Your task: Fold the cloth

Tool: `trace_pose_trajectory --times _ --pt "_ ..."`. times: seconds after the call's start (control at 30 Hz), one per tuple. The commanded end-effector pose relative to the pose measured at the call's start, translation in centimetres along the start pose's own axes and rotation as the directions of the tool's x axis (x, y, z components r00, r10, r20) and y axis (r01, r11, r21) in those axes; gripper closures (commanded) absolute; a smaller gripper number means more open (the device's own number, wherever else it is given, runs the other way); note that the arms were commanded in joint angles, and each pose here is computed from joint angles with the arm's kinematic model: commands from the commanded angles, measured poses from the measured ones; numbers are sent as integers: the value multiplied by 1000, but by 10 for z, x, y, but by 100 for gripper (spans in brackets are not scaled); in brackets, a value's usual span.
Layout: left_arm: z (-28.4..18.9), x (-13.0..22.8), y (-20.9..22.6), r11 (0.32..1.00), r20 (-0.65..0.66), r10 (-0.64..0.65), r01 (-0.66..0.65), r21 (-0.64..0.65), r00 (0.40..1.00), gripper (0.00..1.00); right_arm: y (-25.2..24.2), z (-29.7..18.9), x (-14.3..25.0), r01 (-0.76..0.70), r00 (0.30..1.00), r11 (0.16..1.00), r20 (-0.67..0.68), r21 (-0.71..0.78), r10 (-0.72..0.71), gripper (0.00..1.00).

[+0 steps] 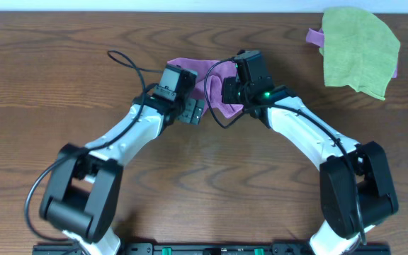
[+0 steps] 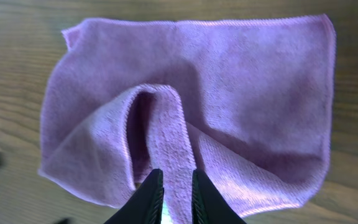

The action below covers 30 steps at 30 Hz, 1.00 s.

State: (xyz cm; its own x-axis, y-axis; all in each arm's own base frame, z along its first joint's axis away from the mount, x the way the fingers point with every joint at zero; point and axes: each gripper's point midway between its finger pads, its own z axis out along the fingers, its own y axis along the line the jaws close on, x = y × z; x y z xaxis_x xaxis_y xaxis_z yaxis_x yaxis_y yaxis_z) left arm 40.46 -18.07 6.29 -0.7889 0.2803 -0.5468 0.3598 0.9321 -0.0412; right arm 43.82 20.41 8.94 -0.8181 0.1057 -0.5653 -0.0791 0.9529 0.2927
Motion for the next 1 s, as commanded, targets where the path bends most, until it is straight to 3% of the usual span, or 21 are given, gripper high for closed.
trace_pose_trajectory --times 0.0,0.27,0.33,0.4,0.47,0.7,0.97 --pt "-16 -16 6 999 46 -1 3 -43 999 5 -18 0 -10 2 1000 998 16 63 -3 84" --pt "-15 -7 -8 1000 11 5 -5 22 1000 5 -95 -17 -14 -50 997 979 -50 199 61 93" --pt "-15 -6 -13 998 3 3 -3 55 1000 5 -113 -32 -17 -53 996 972 -63 228 69 88" --pt "-14 -4 -16 997 -4 -8 8 71 1000 5 -130 -62 -28 -65 996 965 -37 255 77 71" --pt "-11 0 -16 997 -20 -21 22 71 1000 5 -137 -89 -35 -73 997 962 -12 265 79 65" --pt "5 17 -40 995 -78 12 -4 99 997 5 -132 -147 -14 2 1000 945 -17 327 4 58" --pt "20 31 -40 998 -119 7 0 60 993 5 -133 -185 34 -27 999 952 37 304 17 54"
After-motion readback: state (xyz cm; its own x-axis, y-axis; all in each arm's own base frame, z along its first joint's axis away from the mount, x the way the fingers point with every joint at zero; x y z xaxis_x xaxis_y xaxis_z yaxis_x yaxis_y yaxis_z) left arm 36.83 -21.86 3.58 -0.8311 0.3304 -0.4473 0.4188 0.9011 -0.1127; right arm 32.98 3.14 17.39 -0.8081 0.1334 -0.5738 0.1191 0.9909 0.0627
